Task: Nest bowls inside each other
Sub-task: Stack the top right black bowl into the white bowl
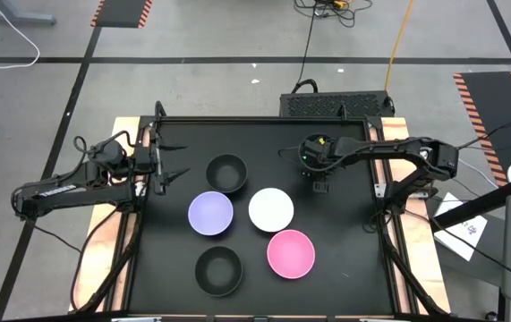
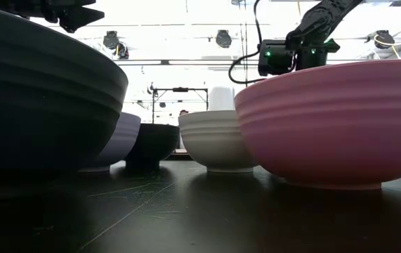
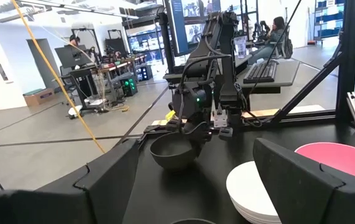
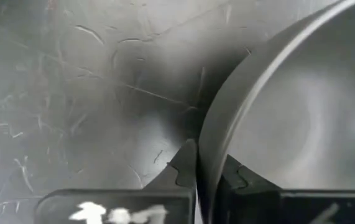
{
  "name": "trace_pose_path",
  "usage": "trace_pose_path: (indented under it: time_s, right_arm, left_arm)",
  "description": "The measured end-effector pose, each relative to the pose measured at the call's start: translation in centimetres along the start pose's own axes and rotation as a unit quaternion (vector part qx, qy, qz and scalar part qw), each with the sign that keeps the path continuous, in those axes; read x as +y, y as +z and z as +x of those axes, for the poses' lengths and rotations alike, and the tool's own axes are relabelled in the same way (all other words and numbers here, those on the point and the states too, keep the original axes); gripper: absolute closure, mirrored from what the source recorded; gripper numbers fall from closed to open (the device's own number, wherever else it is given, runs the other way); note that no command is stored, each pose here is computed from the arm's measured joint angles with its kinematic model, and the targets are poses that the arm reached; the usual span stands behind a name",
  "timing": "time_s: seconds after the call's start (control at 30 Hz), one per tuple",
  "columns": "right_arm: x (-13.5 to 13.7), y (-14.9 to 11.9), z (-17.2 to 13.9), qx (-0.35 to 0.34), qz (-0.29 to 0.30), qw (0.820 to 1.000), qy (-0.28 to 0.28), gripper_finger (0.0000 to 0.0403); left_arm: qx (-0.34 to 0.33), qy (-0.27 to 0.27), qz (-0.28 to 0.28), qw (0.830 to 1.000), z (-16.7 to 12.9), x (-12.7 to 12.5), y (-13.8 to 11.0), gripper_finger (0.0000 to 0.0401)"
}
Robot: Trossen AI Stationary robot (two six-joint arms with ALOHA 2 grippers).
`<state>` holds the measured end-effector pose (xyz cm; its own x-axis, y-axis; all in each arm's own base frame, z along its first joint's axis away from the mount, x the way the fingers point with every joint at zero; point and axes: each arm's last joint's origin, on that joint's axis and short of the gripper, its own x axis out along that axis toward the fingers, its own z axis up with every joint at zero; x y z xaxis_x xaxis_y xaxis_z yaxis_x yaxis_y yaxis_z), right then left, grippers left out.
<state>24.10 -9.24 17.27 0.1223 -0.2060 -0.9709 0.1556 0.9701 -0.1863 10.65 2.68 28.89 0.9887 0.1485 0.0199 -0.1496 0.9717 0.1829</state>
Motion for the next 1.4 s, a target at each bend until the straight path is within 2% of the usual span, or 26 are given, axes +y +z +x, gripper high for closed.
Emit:
trace_pose_path:
  time_s: [0.2, 0.37, 0.67, 0.8, 0.87, 1.17, 1.4]
  right_arm:
    - [0.1, 1.7, -1.6, -0.035, -0.028, 0.999, -0.011, 0.0402]
    - [1.2, 3.9, -4.7, -0.076, -0.061, 0.995, -0.015, 0.0402]
    - [5.7, 6.8, -11.9, -0.159, -0.13, 0.979, 0.01, 0.0402]
    - [7.5, 7.2, -14.0, -0.191, -0.12, 0.973, 0.047, 0.0402]
    - [8.3, 7.2, -14.5, -0.196, -0.118, 0.971, 0.07, 0.0403]
    - [10.4, 7.1, -14.8, -0.187, -0.119, 0.97, 0.098, 0.0403]
    - [12.4, 9.9, -15.1, -0.141, -0.145, 0.973, 0.111, 0.0403]
  left_arm:
    - [0.0, 0.0, -0.002, 1.0, 0.0, 0.0, 0.0, 0.0079]
    - [0.001, 0.0, -0.003, 1.0, 0.0, 0.0, 0.0, 0.008]
    - [0.003, 0.0, -0.004, 1.0, 0.0, 0.0, -0.1, 0.008]
    - [0.003, 0.0, -0.004, 1.0, 0.0, 0.0, -0.1, 0.008]
    - [0.003, 0.0, -0.004, 1.0, 0.0, 0.0, -0.1, 0.0079]
    - [0.001, 0.008, -0.003, 1.0, 0.0, 0.0, 0.0, 0.0079]
    - [0.008, 0.018, -0.004, 1.0, 0.2, 0.1, -0.1, 0.0079]
